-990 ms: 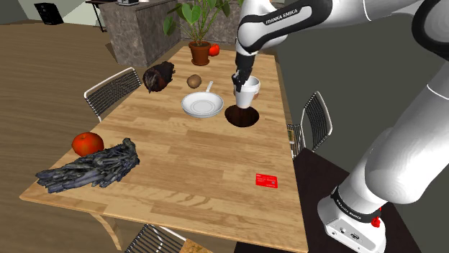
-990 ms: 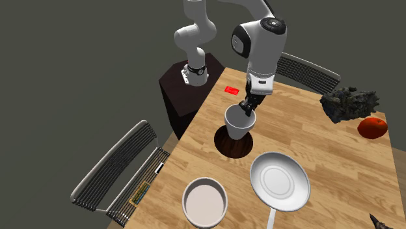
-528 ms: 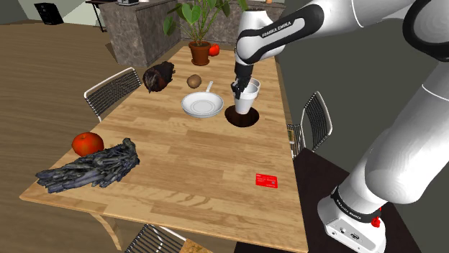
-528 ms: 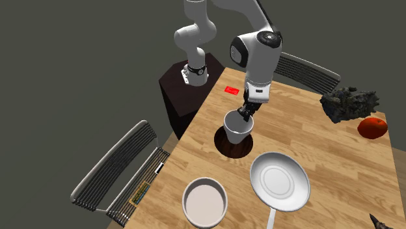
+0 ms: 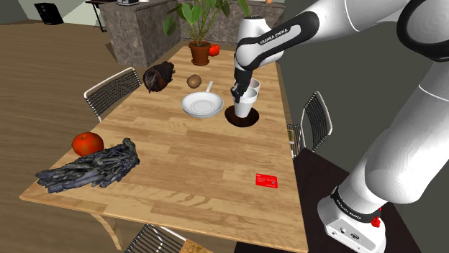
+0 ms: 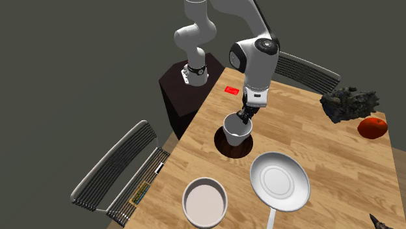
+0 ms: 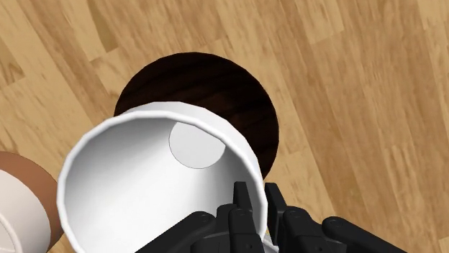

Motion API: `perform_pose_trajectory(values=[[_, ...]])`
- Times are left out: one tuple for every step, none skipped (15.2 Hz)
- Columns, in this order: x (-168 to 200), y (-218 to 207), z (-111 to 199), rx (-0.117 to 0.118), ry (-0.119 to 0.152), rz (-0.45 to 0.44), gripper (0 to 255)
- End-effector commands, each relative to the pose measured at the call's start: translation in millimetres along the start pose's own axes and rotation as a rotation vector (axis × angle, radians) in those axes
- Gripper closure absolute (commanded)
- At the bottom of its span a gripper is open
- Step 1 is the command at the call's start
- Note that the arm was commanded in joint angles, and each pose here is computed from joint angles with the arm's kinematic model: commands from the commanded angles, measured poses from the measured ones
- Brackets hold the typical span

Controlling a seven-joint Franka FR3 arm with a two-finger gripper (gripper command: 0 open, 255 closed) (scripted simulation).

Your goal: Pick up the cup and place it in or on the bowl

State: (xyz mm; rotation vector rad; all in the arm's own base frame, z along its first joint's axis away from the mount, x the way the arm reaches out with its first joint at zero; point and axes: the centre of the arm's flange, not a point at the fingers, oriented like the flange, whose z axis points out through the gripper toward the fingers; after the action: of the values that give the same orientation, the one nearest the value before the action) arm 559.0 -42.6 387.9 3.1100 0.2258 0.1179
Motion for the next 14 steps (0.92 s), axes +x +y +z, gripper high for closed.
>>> perform_pose_trajectory(values=[[0, 0, 0, 0.0, 0.001, 0.0, 255], [0, 0, 0, 0.0, 0.001, 0.0, 255], [0, 0, 0, 0.0, 0.001, 0.0, 255], [0, 0, 0, 0.0, 0.001, 0.0, 0], [0, 0, 0, 0.0, 0.001, 0.0, 0], [0, 0, 0, 0.0, 0.001, 0.0, 0], [0, 0, 0, 0.0, 0.001, 0.0, 0], [0, 0, 0, 0.0, 0.001, 0.0, 0], [0, 0, 0, 0.0, 0.001, 0.0, 0], [0, 0, -13, 0.0, 0.001, 0.0, 0], [0, 0, -26, 0.0, 0.001, 0.0, 0], [0, 0, -40, 0.0, 0.001, 0.0, 0], [0, 0, -50, 0.0, 0.001, 0.0, 0], [0, 0, -50, 0.0, 0.001, 0.0, 0]])
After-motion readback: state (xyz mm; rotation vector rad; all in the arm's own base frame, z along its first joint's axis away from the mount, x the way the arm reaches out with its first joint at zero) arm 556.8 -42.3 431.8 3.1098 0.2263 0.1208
